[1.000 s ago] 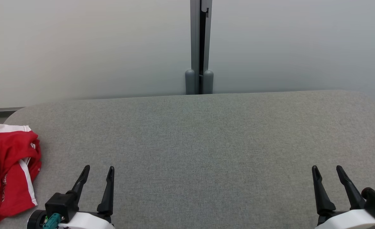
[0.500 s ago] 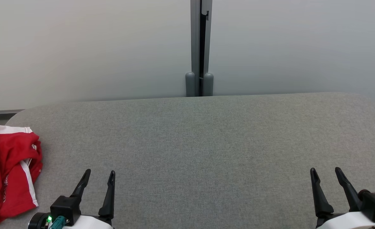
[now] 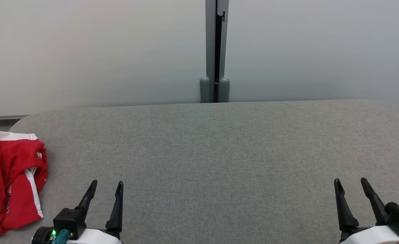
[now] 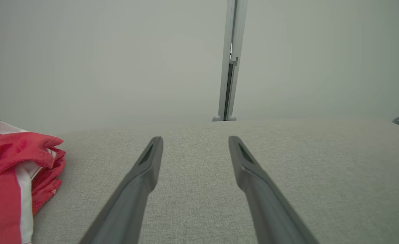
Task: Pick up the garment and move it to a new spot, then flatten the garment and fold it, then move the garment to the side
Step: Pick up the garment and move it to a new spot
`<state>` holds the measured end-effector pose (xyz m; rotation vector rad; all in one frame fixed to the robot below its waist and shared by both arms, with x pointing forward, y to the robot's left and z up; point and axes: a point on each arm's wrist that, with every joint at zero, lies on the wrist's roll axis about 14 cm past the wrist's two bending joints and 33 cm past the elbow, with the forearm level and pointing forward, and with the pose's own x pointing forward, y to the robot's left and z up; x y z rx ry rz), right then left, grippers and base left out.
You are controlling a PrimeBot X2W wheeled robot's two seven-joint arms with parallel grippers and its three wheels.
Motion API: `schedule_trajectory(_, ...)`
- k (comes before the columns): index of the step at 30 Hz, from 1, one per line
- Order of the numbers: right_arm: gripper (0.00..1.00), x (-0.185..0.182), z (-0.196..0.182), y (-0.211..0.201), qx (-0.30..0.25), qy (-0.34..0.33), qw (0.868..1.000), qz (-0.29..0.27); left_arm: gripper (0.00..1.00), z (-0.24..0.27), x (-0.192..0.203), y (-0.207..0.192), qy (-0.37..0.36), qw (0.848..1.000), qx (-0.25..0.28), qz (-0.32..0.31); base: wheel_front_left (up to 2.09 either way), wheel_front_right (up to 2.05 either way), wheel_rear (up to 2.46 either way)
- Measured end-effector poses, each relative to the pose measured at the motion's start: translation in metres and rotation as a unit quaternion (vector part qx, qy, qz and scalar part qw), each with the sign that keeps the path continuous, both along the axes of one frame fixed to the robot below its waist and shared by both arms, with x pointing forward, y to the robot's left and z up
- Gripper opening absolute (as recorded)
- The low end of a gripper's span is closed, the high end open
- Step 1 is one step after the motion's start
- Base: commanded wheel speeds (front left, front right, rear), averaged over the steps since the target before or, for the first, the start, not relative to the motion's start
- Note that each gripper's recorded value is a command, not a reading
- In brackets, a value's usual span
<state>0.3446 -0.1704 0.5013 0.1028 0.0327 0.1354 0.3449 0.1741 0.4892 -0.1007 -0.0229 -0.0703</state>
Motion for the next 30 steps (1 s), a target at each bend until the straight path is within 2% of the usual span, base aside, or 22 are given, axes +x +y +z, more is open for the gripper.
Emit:
schedule_trajectory(6,1.0,0.008,0.004,0.015,-0.012,-0.004,1.0,0.025,1.0,0.007,-0.002,0.013,-0.012,1.0,-0.006,0.022,0.0,0.0,0.0)
schedule_trajectory(12,1.0,0.02,0.014,0.055,-0.016,-0.013,0.996,0.083,1.0,0.017,-0.01,0.04,-0.026,0.997,-0.012,0.065,0.0,0.0,0.0)
schedule_trajectory(21,1.0,0.032,0.022,0.13,-0.021,-0.016,0.981,0.191,1.0,0.022,-0.041,0.097,-0.035,0.986,-0.012,0.161,0.0,0.0,0.0)
schedule_trajectory(30,1.0,0.034,0.024,0.183,-0.02,-0.019,0.964,0.264,1.0,0.016,-0.086,0.141,-0.028,0.97,-0.007,0.241,0.0,0.0,0.0)
